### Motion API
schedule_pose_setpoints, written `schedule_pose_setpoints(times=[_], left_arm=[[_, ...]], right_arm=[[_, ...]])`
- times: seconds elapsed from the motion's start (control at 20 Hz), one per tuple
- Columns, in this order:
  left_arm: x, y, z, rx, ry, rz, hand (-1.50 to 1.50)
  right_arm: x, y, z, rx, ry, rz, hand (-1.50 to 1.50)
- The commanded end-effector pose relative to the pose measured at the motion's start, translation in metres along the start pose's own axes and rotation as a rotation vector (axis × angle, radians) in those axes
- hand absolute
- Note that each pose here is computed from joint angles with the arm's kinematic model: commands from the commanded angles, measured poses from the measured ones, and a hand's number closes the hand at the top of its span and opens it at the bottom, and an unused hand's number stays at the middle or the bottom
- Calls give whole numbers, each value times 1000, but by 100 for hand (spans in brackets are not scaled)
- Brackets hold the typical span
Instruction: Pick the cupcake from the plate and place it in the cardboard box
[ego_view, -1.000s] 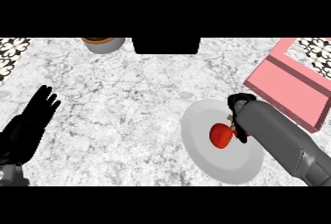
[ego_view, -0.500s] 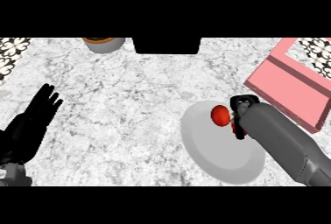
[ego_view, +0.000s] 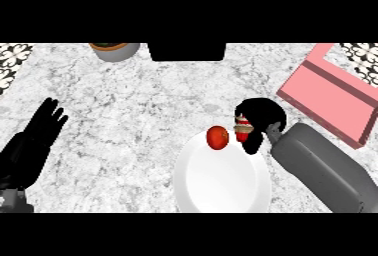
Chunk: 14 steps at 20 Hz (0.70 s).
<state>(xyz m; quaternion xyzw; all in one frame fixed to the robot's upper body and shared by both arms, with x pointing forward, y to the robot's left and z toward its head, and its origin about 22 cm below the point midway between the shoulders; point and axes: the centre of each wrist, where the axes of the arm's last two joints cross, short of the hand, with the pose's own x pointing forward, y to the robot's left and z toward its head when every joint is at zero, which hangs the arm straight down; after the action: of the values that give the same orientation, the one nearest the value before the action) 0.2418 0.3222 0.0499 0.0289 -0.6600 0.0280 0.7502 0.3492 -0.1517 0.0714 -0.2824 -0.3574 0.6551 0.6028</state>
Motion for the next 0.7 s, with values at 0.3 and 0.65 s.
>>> schedule_pose_setpoints(times=[0.3, 0.65], left_arm=[[7, 13, 11, -12, 16, -3, 0], [-10, -1, 11, -9, 16, 4, 0]], right_arm=[[-22, -12, 61, -439, -199, -41, 150], [2, -54, 145, -720, -207, -127, 150]])
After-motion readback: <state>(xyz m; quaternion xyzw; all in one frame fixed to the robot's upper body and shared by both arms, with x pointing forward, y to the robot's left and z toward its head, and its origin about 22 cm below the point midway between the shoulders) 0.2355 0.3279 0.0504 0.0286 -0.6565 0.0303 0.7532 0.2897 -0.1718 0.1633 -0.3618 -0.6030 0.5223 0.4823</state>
